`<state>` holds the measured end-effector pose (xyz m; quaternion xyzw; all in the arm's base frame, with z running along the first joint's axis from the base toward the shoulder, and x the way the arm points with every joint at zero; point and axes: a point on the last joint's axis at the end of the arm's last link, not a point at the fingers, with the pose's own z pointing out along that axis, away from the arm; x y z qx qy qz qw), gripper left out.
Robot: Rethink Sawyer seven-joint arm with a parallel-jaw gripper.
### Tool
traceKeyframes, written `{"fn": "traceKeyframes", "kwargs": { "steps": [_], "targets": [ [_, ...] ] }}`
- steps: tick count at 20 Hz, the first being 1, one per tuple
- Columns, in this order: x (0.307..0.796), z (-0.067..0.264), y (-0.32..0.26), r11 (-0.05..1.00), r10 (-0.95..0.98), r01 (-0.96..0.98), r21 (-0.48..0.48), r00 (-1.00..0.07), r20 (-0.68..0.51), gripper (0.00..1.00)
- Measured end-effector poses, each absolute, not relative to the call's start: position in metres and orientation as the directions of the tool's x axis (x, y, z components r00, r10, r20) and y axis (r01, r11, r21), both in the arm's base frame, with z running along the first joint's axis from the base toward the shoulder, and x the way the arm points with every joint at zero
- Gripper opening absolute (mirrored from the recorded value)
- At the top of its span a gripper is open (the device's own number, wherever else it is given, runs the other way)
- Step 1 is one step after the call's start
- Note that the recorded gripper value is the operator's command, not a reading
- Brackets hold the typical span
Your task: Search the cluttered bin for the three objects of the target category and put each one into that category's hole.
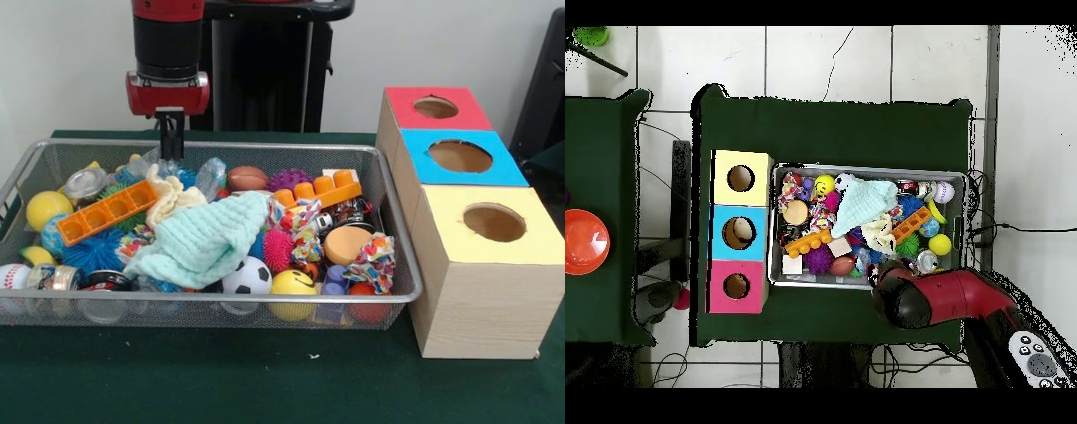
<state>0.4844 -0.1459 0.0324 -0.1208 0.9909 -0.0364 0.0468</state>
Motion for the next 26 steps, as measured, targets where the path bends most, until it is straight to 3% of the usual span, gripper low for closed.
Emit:
{"fn": "traceKeyframes", "kwargs": {
  "steps": [13, 26],
  "targets": [
    [0.473, 0.015, -0.155, 0.973, -0.227, -0.224, -0.058, -0.973, -0.048, 0.00],
    [0.512, -0.001, -0.197, 0.946, -0.310, -0.292, -0.143, -0.943, -0.125, 0.00]
  ]
}}
